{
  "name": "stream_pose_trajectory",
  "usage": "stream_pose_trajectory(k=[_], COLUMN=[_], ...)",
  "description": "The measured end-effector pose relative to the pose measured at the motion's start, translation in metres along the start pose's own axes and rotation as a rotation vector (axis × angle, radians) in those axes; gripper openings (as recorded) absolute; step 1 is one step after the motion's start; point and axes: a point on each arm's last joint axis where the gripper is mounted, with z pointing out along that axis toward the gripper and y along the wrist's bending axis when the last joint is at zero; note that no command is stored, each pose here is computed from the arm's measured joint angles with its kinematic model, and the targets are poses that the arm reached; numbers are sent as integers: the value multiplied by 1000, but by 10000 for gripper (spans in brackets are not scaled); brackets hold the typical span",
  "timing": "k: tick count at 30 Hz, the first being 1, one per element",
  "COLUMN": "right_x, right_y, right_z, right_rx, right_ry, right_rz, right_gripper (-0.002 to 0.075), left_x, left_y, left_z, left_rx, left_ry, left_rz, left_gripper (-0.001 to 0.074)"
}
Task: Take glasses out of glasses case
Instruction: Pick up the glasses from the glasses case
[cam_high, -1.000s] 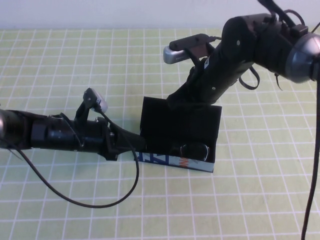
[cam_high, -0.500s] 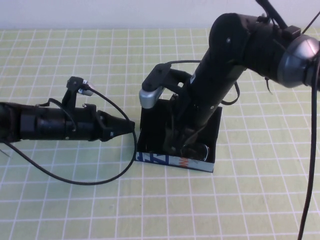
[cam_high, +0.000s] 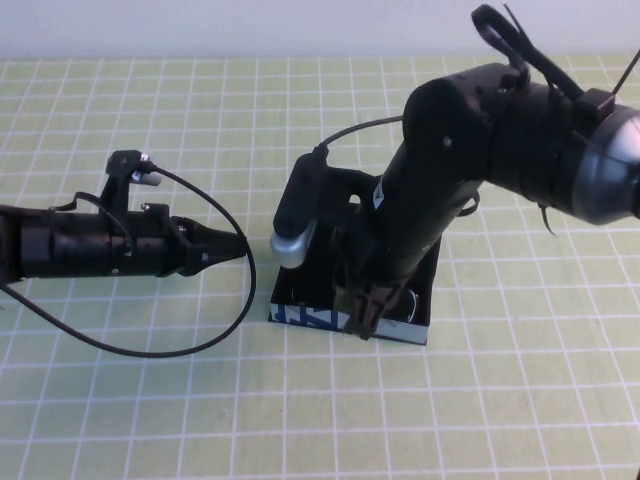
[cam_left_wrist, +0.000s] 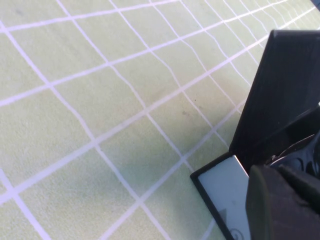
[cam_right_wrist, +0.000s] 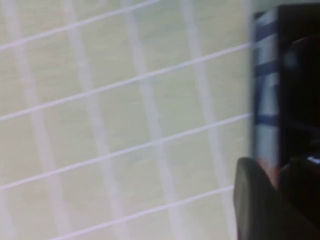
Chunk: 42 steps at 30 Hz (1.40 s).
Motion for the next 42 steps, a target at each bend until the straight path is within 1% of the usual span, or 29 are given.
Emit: stream_pose_trajectory(k=[3, 5, 8, 11, 17, 24, 29, 34, 42], right_x=[-2, -2, 1, 4, 4, 7, 8, 10, 13], right_y=[-11, -18, -26, -31, -35, -44, -45, -46, -52], right_z=[13, 24, 39, 48, 55, 56, 60, 70, 71], right_rx=[80, 119, 137, 144, 161, 189, 189, 176, 182], right_ry=[-10, -9, 8, 31, 26, 14, 18, 32, 23], right_rz=[-48, -69, -77, -92, -132, -133, -152, -147, -127], right_gripper=[171, 237, 340, 382, 391, 391, 391, 391, 391], left_x=[0, 0, 0, 0, 0, 0, 0, 0, 0], left_y=[0, 0, 0, 0, 0, 0, 0, 0, 0], left_z=[0, 0, 0, 0, 0, 0, 0, 0, 0], left_rx=[-1, -1, -1, -1, -1, -1, -1, -1, -1], left_ry=[-1, -1, -1, -1, -1, -1, -1, -1, 2], left_rz=[-2, -2, -2, -2, -2, -2, -2, -2, -1], left_gripper=[-4, -4, -4, -4, -4, -4, -4, -4, -4])
